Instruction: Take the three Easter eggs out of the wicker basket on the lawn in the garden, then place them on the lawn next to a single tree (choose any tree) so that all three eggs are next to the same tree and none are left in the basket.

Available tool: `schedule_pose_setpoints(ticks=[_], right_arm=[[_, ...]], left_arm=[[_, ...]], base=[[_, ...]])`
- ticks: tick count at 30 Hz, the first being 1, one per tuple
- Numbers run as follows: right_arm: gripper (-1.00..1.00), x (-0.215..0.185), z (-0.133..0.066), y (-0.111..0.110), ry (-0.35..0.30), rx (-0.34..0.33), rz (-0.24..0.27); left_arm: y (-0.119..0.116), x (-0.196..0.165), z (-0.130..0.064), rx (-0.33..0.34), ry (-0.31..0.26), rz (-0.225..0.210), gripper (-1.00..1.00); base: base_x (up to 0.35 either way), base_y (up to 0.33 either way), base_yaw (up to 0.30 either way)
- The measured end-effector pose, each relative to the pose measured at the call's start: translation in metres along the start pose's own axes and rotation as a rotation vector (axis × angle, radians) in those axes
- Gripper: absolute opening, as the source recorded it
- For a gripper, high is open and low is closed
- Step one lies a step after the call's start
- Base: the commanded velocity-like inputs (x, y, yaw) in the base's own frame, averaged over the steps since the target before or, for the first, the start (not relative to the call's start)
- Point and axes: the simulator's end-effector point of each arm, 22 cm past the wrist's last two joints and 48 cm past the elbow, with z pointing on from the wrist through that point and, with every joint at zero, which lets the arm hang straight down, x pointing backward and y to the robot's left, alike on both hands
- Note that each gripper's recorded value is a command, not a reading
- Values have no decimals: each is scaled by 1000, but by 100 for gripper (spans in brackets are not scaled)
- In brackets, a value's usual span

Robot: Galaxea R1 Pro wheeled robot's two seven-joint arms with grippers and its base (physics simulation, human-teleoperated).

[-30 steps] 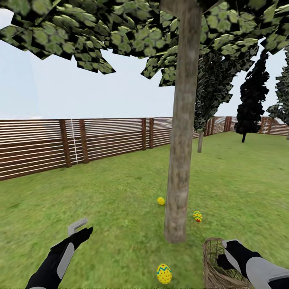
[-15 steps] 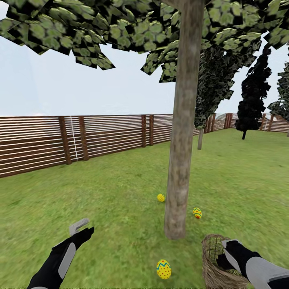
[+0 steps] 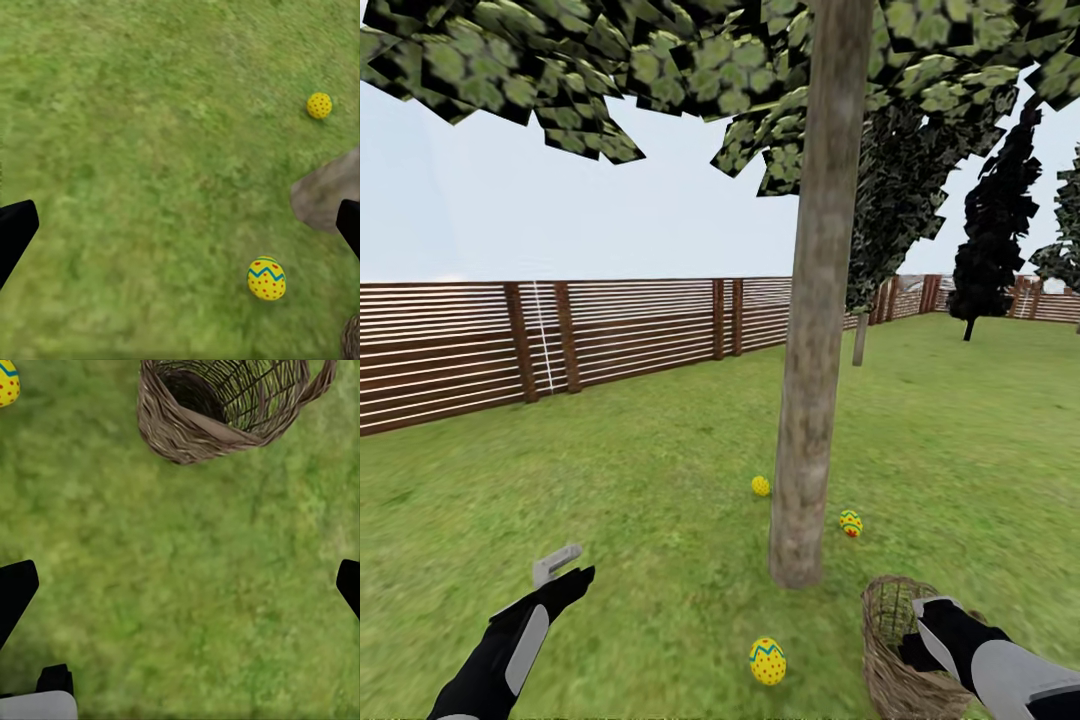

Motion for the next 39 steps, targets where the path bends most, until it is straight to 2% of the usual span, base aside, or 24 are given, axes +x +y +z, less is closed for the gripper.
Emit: schedule_pose_setpoints(ticks=[27, 29, 31, 33, 35, 37, 38, 39], right_arm=[[100, 4, 3, 2, 10, -1, -4], [100, 2, 2, 13, 9, -15, -10], [100, 7, 2, 35, 19, -38, -22], [100, 30, 6, 46, 60, -45, -32], [100, 42, 10, 47, 65, -43, -35], [100, 45, 14, 44, 31, -38, -32], [100, 49, 16, 42, 25, -35, -31], [100, 56, 18, 42, 30, -35, -32]], left_arm=[[2, 7, 3, -5, 13, 1, 100], [3, 16, 4, -7, 33, 1, 100], [0, 22, 5, -5, 46, 0, 100], [-7, 29, 5, 4, 59, -3, 100], [-8, 39, 6, 3, 80, -2, 100], [2, 77, 7, -14, 171, -1, 100], [9, 101, 7, -15, 233, -2, 100], [12, 114, 6, -9, 267, -2, 100]], base=[[0, 0, 0], [0, 0, 0], [0, 0, 0], [0, 0, 0], [0, 0, 0], [0, 0, 0], [0, 0, 0], [0, 0, 0]])
